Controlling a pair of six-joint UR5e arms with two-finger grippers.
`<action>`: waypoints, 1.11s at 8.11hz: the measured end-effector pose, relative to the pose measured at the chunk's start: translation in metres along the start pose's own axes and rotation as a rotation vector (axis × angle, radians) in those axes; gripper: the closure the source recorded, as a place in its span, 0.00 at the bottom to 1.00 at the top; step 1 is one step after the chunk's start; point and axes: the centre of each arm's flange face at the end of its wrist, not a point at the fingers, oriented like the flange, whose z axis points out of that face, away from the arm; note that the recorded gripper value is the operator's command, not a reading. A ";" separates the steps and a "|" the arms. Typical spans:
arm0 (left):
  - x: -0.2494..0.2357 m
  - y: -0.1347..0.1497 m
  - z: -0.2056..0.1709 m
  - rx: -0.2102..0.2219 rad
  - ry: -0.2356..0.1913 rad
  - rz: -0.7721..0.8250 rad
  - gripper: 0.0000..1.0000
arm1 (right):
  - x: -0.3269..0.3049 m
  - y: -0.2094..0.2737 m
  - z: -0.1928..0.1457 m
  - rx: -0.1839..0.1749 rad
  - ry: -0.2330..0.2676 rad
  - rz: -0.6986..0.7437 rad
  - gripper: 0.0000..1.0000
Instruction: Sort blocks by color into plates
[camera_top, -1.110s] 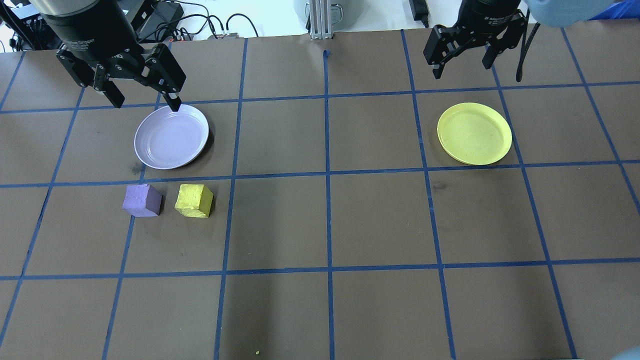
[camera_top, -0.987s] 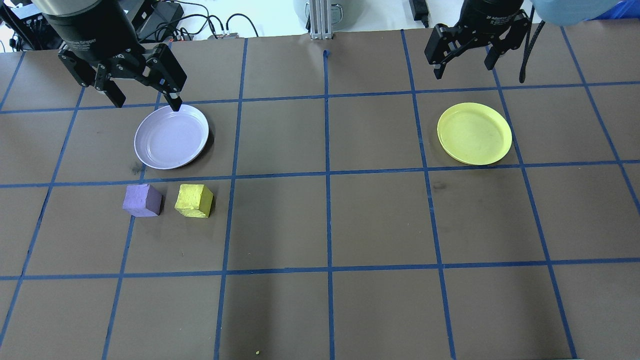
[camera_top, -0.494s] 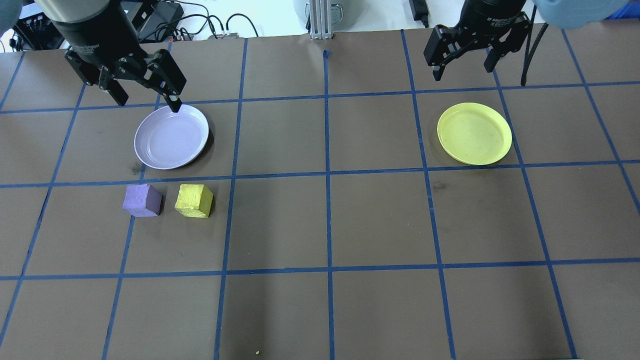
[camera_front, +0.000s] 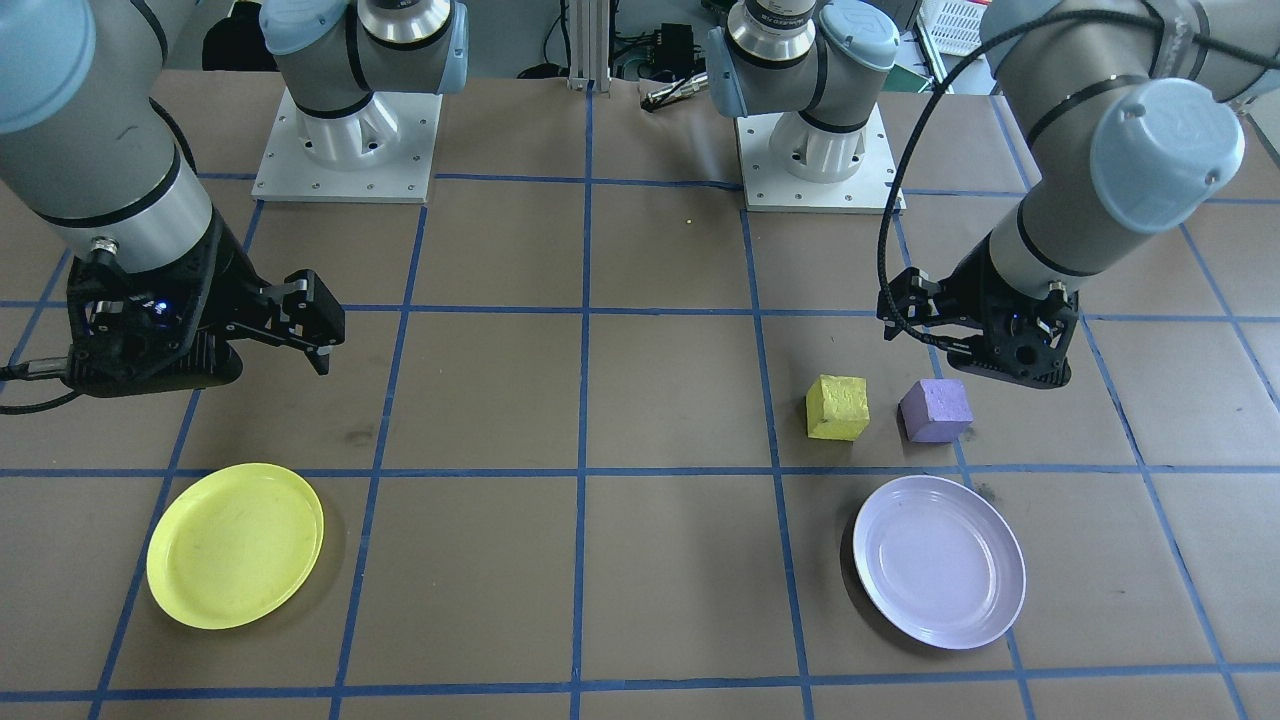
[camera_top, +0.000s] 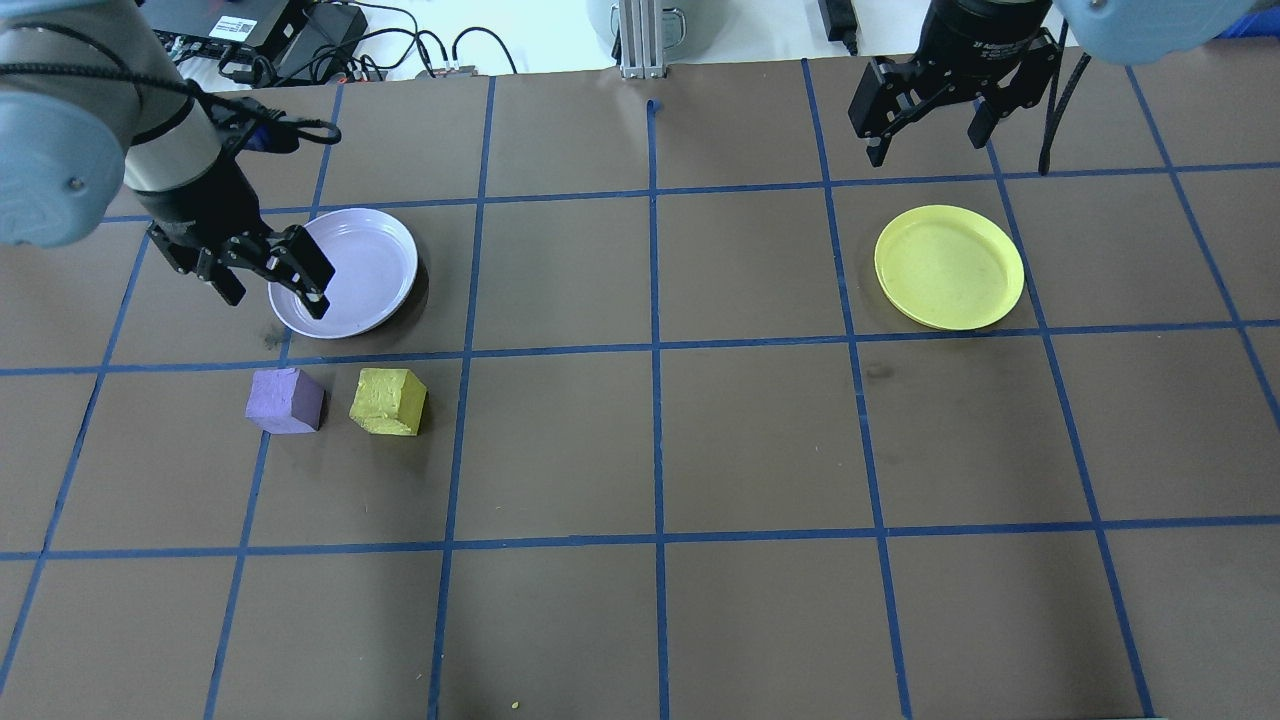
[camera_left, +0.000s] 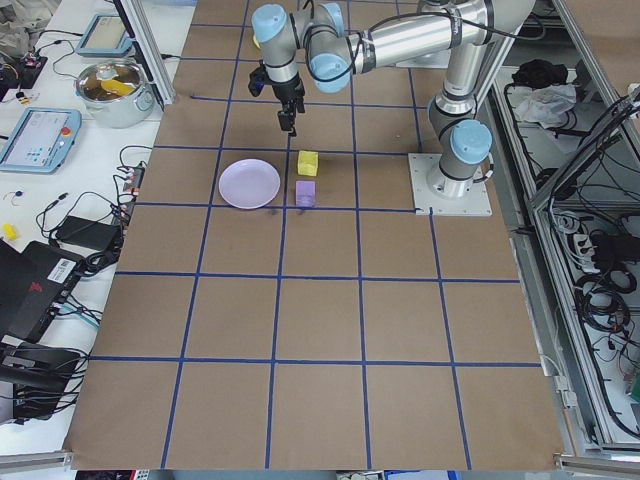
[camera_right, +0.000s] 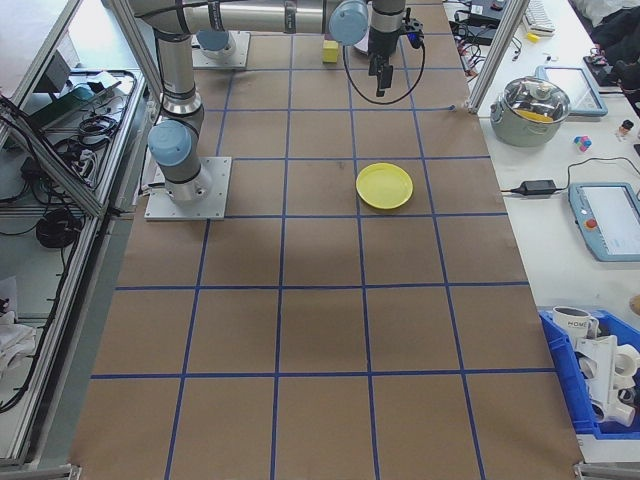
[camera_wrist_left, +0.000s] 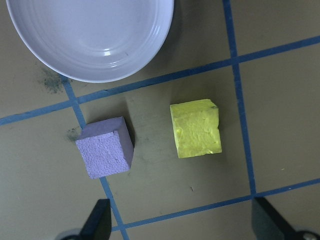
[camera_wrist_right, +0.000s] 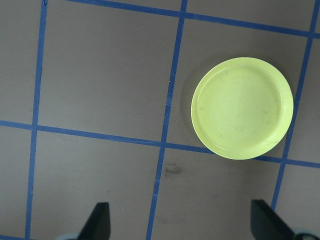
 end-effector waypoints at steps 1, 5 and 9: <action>-0.017 0.003 0.024 -0.005 0.007 0.006 0.01 | 0.000 0.001 0.003 -0.005 -0.001 -0.001 0.00; -0.108 0.001 0.104 -0.086 0.084 -0.069 0.03 | 0.000 0.003 0.007 -0.014 -0.003 -0.004 0.00; -0.130 0.004 0.140 -0.135 0.125 -0.212 0.10 | -0.001 0.002 0.008 -0.015 -0.003 -0.004 0.00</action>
